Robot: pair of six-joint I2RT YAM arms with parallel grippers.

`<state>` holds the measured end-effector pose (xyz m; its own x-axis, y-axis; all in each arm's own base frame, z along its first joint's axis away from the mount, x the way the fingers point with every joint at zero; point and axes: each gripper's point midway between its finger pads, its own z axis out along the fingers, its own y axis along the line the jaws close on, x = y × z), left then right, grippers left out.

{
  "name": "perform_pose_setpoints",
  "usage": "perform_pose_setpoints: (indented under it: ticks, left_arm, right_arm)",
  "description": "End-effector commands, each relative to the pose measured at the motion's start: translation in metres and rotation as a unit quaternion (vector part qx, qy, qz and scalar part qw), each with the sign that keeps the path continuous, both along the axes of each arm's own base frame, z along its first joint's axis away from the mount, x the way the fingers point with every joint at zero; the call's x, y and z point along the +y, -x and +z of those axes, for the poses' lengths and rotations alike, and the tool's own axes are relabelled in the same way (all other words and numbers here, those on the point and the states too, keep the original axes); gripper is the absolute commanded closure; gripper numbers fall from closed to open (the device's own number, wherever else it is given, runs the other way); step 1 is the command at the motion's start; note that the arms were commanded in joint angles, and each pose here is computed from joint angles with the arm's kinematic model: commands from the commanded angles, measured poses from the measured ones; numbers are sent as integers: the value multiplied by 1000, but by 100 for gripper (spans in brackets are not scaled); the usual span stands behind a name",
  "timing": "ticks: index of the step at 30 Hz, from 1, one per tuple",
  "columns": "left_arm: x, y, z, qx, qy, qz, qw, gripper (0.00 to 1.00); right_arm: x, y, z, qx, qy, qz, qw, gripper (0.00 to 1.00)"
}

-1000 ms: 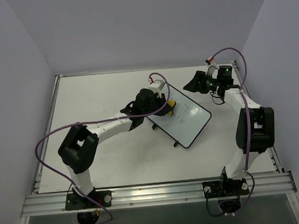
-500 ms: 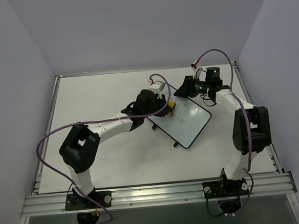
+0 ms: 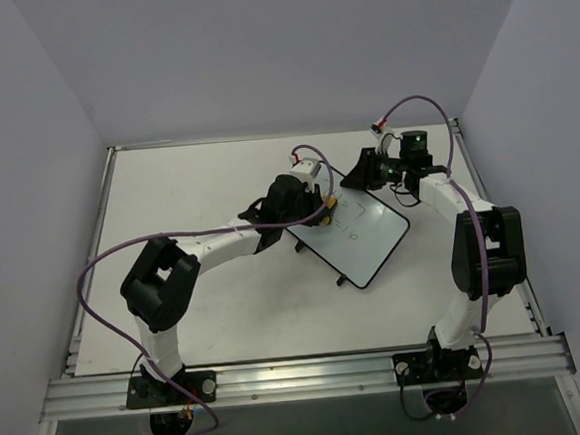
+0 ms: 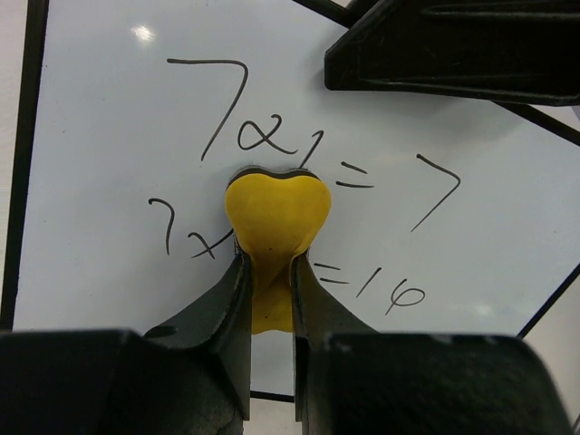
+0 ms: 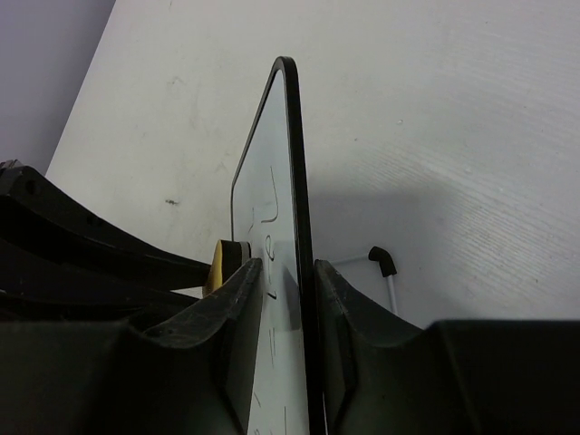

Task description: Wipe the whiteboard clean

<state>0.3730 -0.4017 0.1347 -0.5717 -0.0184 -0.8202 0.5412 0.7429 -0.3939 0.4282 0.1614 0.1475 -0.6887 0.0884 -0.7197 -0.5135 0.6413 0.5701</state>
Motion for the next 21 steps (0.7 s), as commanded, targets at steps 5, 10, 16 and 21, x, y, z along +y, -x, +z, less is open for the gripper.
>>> perform_pose_setpoints:
  ticks: [5,10,16,21]
  left_arm:
    - [3,-37,35,-69,0,34,997,78]
    - [11,-50,40,-86,-11,49,995,78]
    - [14,-70,43,-103,-32,58,992,78]
    - [13,-82,40,-116,-57,61,990,83]
  right_arm:
    - [-1,-6,21,-29,-9,10,999,80]
    - [0,-5,21,-29,-11,12,999,86]
    - [0,-6,19,-26,-12,12,1000,99]
    - [1,-5,15,-23,-9,14,1000,100]
